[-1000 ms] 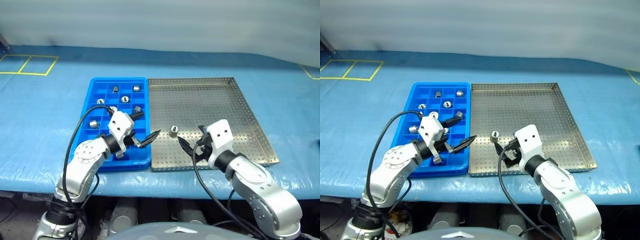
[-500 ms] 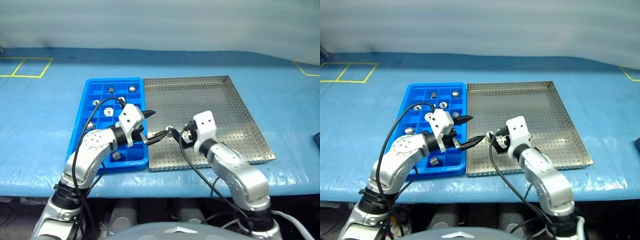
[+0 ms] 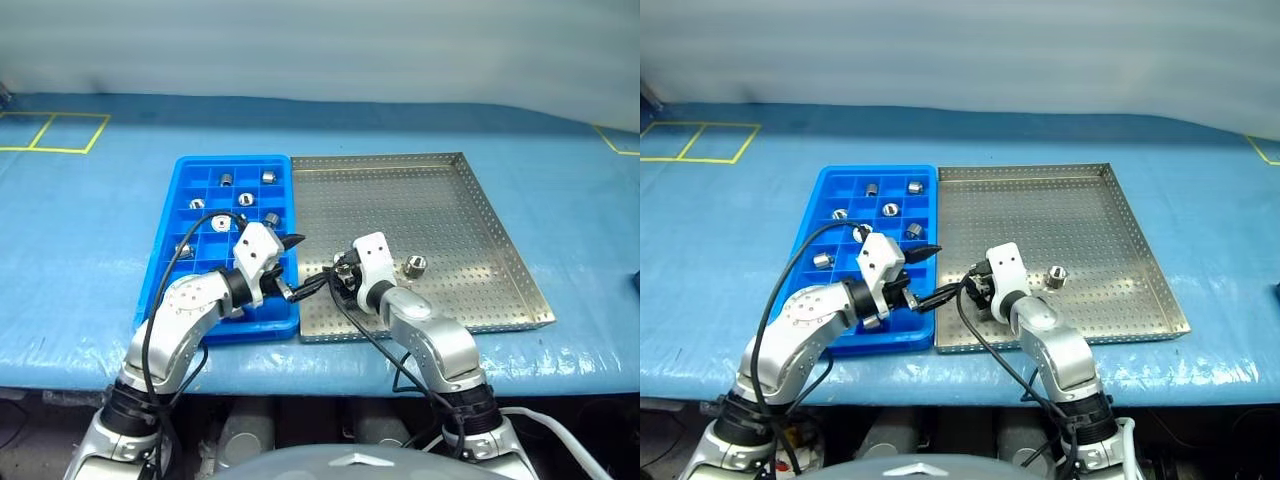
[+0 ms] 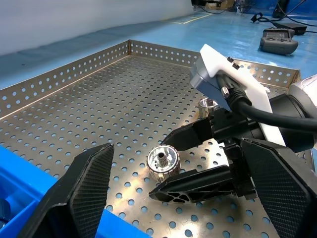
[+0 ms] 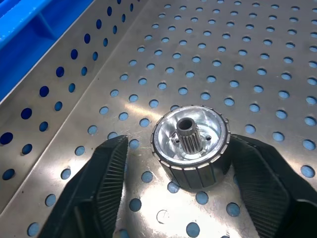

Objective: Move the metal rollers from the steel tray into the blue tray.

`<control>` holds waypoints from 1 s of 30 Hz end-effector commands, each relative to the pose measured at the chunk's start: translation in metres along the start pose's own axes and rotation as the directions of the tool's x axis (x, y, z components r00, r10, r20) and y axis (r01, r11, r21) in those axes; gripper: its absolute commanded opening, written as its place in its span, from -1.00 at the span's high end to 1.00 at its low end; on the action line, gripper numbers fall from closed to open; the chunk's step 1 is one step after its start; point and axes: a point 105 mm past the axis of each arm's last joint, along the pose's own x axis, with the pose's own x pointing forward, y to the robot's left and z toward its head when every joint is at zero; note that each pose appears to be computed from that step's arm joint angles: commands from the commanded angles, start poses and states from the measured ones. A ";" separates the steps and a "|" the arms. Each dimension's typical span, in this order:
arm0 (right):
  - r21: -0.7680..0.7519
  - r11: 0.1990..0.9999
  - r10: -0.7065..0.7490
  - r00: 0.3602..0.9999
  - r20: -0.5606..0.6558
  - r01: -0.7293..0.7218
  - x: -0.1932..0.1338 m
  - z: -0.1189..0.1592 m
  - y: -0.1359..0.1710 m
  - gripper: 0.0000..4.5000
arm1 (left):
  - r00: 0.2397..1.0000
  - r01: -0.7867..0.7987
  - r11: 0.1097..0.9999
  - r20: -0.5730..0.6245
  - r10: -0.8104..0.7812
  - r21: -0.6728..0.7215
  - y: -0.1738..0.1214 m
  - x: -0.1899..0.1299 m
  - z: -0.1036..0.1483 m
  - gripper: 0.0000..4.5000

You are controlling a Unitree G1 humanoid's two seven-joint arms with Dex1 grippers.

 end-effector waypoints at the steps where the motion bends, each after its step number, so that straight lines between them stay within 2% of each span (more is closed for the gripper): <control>1: 0.002 1.000 0.006 0.999 0.038 -0.006 -0.002 0.005 0.001 0.02 | 0.996 -0.026 0.999 0.087 0.023 0.032 -0.002 -0.003 0.019 -1.00; 2: 0.009 1.000 0.003 0.999 0.040 -0.003 -0.003 0.005 -0.001 0.16 | 0.996 -0.034 0.999 0.089 0.031 0.029 -0.001 -0.004 0.018 -1.00; 6: 0.007 1.000 -0.016 0.998 0.056 0.016 -0.008 0.010 -0.007 0.20 | 0.990 -0.080 0.997 0.118 0.082 -0.022 0.002 -0.011 0.016 -1.00; 10: -0.071 0.995 -0.060 0.990 0.126 0.070 -0.009 0.042 -0.016 0.20 | 0.967 -0.166 0.984 0.184 0.175 -0.066 0.008 -0.024 0.021 -1.00; 16: -0.116 0.992 -0.024 0.972 0.232 0.052 -0.003 0.089 -0.008 0.20 | 0.947 -0.257 0.964 0.178 0.266 -0.073 0.010 -0.041 0.020 -1.00; 21: -0.188 0.981 0.101 0.952 0.288 -0.047 0.005 0.119 0.025 0.20 | 0.926 -0.346 0.938 0.148 0.347 -0.033 0.011 -0.060 0.015 -1.00; 25: -0.211 0.969 0.189 0.941 0.280 -0.132 0.010 0.123 0.047 0.20 | 0.905 -0.401 0.915 0.134 0.404 -0.046 0.011 -0.071 0.011 -1.00; 30: -0.250 0.935 0.310 0.923 0.230 -0.252 0.017 0.113 0.078 0.20 | 0.892 -0.440 0.896 0.089 0.443 -0.056 0.003 -0.091 0.001 -1.00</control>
